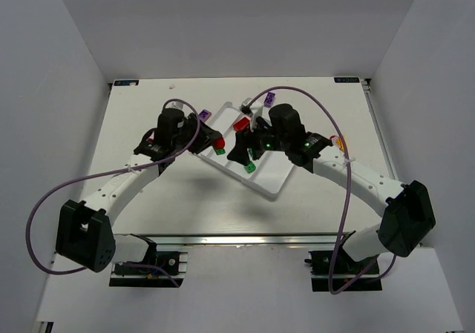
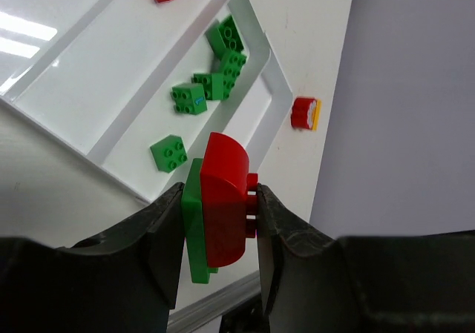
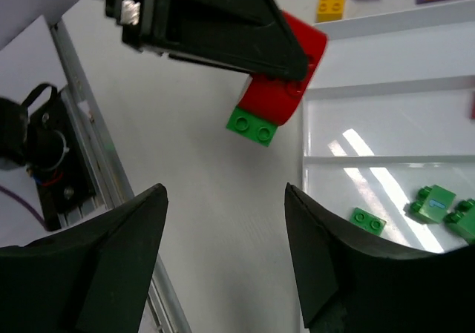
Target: Sort the legos into containers by color
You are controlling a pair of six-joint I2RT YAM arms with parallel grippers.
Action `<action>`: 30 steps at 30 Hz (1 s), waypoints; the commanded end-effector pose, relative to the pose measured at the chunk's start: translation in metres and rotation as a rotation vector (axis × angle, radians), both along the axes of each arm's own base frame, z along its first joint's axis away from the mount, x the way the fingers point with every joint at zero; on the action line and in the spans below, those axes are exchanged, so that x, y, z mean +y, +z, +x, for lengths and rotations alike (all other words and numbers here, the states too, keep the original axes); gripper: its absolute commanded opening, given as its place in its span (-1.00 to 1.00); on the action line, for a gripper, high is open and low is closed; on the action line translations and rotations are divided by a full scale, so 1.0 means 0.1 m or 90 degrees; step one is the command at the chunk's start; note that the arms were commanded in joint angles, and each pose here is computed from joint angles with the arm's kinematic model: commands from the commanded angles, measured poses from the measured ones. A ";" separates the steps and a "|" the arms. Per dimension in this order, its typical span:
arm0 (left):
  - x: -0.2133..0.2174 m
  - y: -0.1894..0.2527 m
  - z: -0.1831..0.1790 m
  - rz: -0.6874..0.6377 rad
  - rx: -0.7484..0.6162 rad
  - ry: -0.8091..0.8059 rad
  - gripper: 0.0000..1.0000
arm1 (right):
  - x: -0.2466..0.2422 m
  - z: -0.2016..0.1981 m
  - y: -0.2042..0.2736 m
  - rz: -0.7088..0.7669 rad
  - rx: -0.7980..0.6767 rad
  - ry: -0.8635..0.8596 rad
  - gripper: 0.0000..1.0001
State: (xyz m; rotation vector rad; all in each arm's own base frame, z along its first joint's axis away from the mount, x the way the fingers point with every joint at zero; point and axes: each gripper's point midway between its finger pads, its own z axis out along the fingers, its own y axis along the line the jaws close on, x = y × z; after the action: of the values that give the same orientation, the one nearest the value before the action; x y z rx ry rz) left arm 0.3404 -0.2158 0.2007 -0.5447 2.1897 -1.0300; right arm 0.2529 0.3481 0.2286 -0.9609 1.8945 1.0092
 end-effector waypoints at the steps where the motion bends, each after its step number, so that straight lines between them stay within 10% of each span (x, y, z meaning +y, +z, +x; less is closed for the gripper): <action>1: 0.06 0.22 0.10 0.012 0.010 0.099 -1.00 | -0.03 0.36 0.36 0.042 -0.014 -0.127 0.41; 9: -0.07 0.21 0.03 0.022 0.009 0.103 -1.00 | 0.08 0.18 0.29 0.094 0.111 -0.131 0.40; 30: -0.25 0.18 -0.10 -0.010 0.012 0.072 -1.00 | 0.20 0.46 0.12 0.082 0.088 -0.158 0.42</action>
State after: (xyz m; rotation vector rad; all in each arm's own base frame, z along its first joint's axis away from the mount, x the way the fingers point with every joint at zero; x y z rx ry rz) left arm 0.3341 -0.2388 0.2062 -0.6905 2.1798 -0.9356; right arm 0.2873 0.3565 0.2160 -0.5661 2.0861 1.0299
